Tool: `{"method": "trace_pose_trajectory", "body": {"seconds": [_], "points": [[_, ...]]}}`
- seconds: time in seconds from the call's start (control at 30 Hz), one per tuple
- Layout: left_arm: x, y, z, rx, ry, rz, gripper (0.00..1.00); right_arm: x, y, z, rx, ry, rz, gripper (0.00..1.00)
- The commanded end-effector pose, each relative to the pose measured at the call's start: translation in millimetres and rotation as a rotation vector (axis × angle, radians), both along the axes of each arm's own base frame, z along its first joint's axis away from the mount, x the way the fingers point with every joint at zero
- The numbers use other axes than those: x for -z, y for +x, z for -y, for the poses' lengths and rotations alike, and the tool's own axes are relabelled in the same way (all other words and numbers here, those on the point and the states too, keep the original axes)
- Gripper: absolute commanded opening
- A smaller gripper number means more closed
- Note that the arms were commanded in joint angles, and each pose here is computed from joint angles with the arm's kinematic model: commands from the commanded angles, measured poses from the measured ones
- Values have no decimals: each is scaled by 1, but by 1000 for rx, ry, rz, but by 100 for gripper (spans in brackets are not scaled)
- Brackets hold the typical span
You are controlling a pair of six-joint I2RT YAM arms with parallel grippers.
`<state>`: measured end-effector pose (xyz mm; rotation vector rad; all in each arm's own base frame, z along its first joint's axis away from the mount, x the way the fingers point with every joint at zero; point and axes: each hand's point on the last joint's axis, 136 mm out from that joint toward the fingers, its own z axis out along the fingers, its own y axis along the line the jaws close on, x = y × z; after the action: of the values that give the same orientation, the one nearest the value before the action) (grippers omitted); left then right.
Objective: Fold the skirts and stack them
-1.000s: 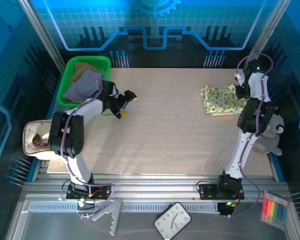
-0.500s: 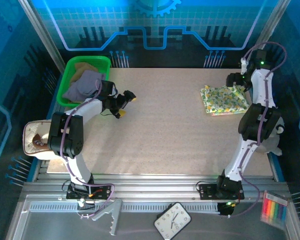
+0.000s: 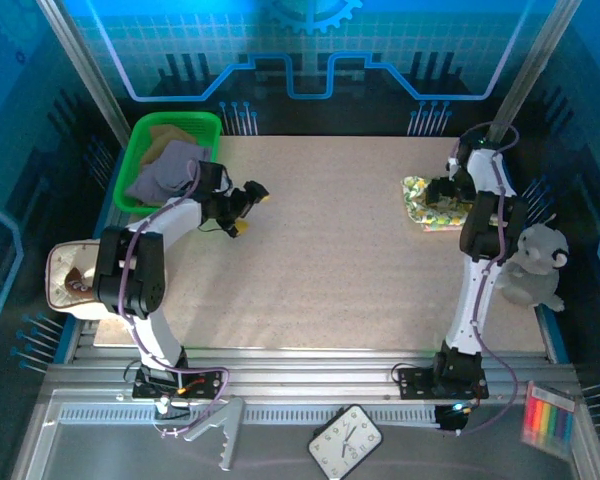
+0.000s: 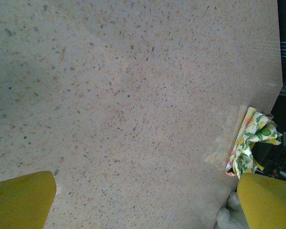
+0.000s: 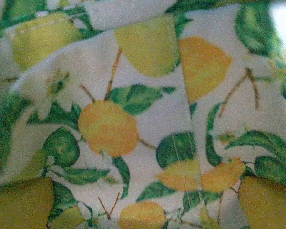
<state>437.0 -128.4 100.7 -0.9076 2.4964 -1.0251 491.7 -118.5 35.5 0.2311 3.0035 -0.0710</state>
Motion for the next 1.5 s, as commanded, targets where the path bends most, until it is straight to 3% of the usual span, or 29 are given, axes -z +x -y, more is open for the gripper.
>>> {"method": "trace_pose_trajectory", "body": {"seconds": [0.0, 0.1, 0.23, 0.37, 0.53, 0.63, 0.8, 0.93, 1.0, 1.23, 1.3, 1.47], "points": [[-27, 3, -17, -2, 25, 64, 99, -20, -6, -3, -10, -20, 2, 100], [-60, 7, -36, 6, 133, 116, 99, -68, 2, -11, 28, 10, 133, 100], [-99, 12, -89, -23, 445, 118, 99, -142, 5, -40, 44, 76, 376, 100], [-110, 19, -138, -62, 665, 50, 99, -207, -10, -74, 45, 102, 618, 100], [-105, 27, -197, -136, 837, -91, 99, -234, -39, -111, 16, 127, 691, 100], [-87, 34, -223, -158, 846, -163, 99, -230, -51, -127, 20, 230, 693, 100], [-58, 50, -248, -194, 782, -212, 99, -227, -65, -136, 39, 291, 692, 100], [-21, 54, -253, -243, 594, -262, 97, -229, -75, -135, 60, 294, 709, 100], [-7, 62, -246, -233, 527, -259, 88, -228, -80, -133, 73, 285, 708, 100], [-12, 89, -236, -204, 447, -171, 16, -227, -91, -133, 89, 289, 709, 100], [-31, 97, -231, -198, 425, -111, 2, -230, -93, -132, 92, 285, 719, 100], [-130, 103, -222, -233, 401, 143, 0, -243, -100, -129, 103, 276, 766, 100]]}}
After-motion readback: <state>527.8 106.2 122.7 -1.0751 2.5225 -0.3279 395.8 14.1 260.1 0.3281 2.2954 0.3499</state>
